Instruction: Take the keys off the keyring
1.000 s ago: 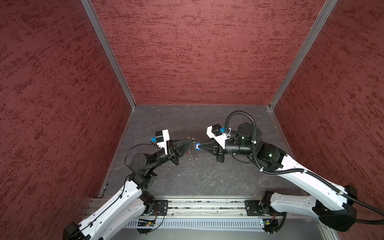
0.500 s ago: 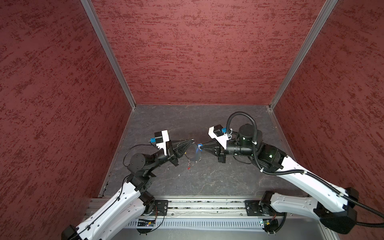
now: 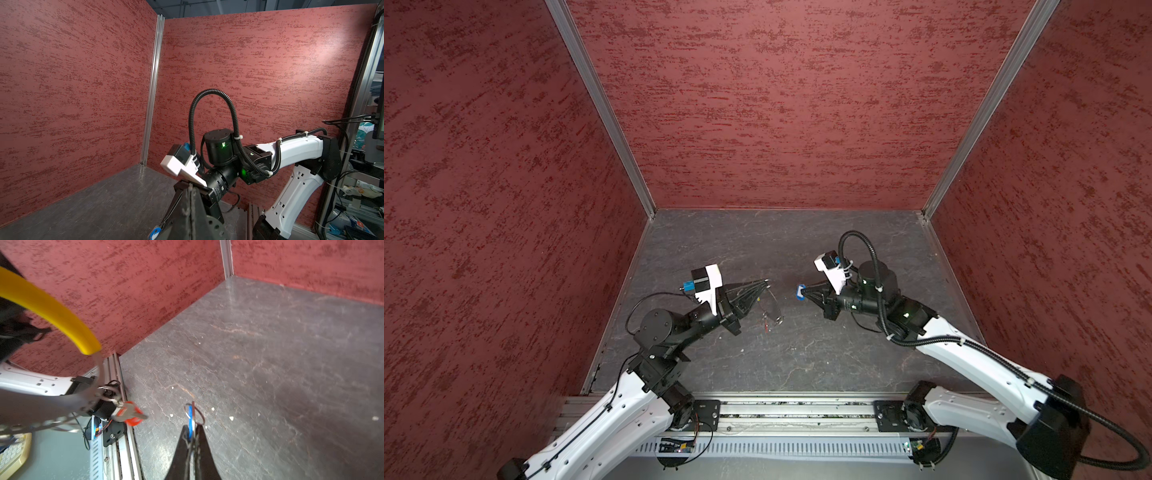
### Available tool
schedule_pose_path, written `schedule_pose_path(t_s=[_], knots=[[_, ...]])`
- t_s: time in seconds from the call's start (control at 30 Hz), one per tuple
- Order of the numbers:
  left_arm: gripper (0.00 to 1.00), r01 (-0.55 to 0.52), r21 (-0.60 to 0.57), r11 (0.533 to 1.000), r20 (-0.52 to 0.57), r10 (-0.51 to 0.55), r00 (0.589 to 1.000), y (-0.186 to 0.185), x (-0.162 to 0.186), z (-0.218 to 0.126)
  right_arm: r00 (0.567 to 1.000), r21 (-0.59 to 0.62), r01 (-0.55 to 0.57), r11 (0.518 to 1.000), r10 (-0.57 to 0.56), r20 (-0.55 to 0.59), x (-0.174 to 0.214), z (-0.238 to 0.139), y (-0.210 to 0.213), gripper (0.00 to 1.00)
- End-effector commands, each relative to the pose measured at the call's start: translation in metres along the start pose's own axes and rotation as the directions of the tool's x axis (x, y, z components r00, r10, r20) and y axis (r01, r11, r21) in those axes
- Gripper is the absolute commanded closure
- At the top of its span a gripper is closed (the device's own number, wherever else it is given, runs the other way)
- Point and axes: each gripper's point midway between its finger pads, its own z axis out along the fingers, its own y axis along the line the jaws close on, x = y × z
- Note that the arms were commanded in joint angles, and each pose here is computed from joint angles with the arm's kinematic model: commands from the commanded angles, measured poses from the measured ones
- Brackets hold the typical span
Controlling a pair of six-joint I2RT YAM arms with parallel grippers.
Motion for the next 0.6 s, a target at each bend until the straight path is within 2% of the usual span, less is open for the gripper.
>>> schedule_pose_path(t_s=[0.0, 0.3, 0.57], knots=[[1.0, -0.021, -0.016, 1.0, 0.025, 0.021, 0.999, 0.0, -0.008, -0.001, 0.992, 0.006, -0.127, 0.992, 0.126, 0.016, 0.017, 0.015, -0.017, 1.0], [1.0, 0.0, -0.002, 1.0, 0.035, 0.0, 0.999, -0.002, -0.003, 0.0, 0.932, 0.127, -0.333, 0.934, 0.347, -0.103, 0.106, 0.043, -0.067, 1.0], [1.0, 0.002, -0.009, 1.0, 0.035, -0.002, 0.999, -0.002, -0.001, 0.0, 0.887, 0.295, -0.393, 0.871, 0.444, -0.126, 0.146, 0.048, -0.103, 0.94]])
